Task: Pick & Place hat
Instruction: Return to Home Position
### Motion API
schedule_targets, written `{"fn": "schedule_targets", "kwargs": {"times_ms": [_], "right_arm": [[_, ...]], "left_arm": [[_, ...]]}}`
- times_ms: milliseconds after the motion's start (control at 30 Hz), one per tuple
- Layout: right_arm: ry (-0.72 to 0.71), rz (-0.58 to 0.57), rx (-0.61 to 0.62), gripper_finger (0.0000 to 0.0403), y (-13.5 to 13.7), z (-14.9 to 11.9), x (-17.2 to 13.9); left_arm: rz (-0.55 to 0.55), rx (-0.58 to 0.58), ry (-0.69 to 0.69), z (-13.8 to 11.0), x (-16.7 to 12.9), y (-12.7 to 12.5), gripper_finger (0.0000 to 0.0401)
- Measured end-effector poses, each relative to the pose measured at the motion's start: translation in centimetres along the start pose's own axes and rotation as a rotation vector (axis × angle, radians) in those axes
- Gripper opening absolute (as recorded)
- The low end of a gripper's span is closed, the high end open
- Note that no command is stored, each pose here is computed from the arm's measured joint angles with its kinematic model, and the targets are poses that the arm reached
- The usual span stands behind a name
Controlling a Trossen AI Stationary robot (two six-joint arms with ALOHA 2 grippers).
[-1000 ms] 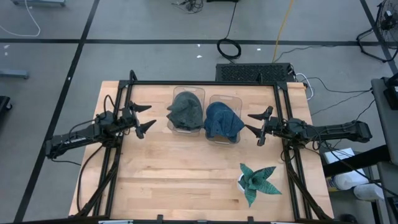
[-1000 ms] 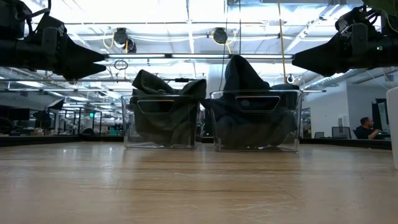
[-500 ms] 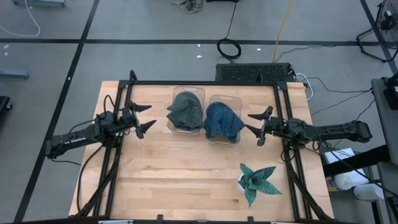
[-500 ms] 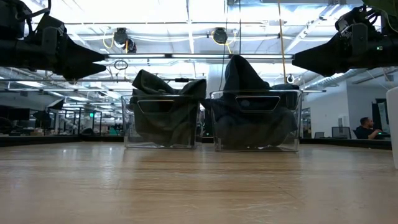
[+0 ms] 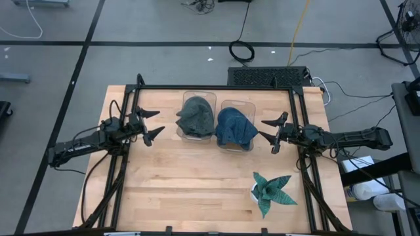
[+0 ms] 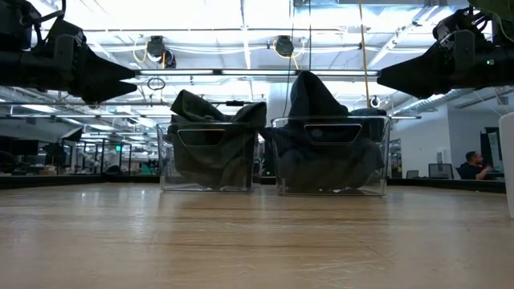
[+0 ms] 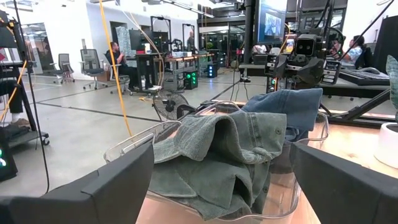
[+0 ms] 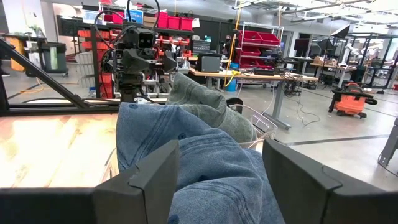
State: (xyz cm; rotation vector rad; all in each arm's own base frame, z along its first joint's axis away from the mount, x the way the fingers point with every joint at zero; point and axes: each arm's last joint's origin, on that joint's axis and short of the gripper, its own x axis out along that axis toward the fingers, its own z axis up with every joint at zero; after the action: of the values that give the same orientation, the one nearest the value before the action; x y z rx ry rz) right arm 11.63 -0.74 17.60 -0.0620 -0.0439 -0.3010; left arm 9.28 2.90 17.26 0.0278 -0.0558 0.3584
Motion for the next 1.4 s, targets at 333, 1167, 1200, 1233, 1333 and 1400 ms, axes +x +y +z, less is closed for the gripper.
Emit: {"fn": "schedule_targets", "kwargs": {"times_ms": [333, 1167, 1200, 1233, 1333, 1400], "right_arm": [[0.000, 0.000, 0.000, 0.0222, 0.00, 0.00, 0.00], [0.000, 0.000, 0.000, 0.0222, 0.00, 0.00, 0.00], [0.000, 0.000, 0.000, 0.0222, 0.00, 0.00, 0.00], [0.000, 0.000, 0.000, 0.0222, 0.00, 0.00, 0.00], [0.000, 0.000, 0.000, 0.0222, 0.00, 0.00, 0.00], [0.000, 0.000, 0.000, 0.0222, 0.00, 0.00, 0.00]], "left_arm": [[0.000, 0.000, 0.000, 0.00, 0.00, 0.00, 0.0368], [0.000, 0.000, 0.000, 0.00, 0.00, 0.00, 0.0369], [-0.001, 0.000, 0.000, 0.00, 0.00, 0.00, 0.0370], [0.000, 0.000, 0.000, 0.00, 0.00, 0.00, 0.0371], [0.000, 0.000, 0.000, 0.00, 0.00, 0.00, 0.0374], [0.000, 0.000, 0.000, 0.00, 0.00, 0.00, 0.0373]]}}
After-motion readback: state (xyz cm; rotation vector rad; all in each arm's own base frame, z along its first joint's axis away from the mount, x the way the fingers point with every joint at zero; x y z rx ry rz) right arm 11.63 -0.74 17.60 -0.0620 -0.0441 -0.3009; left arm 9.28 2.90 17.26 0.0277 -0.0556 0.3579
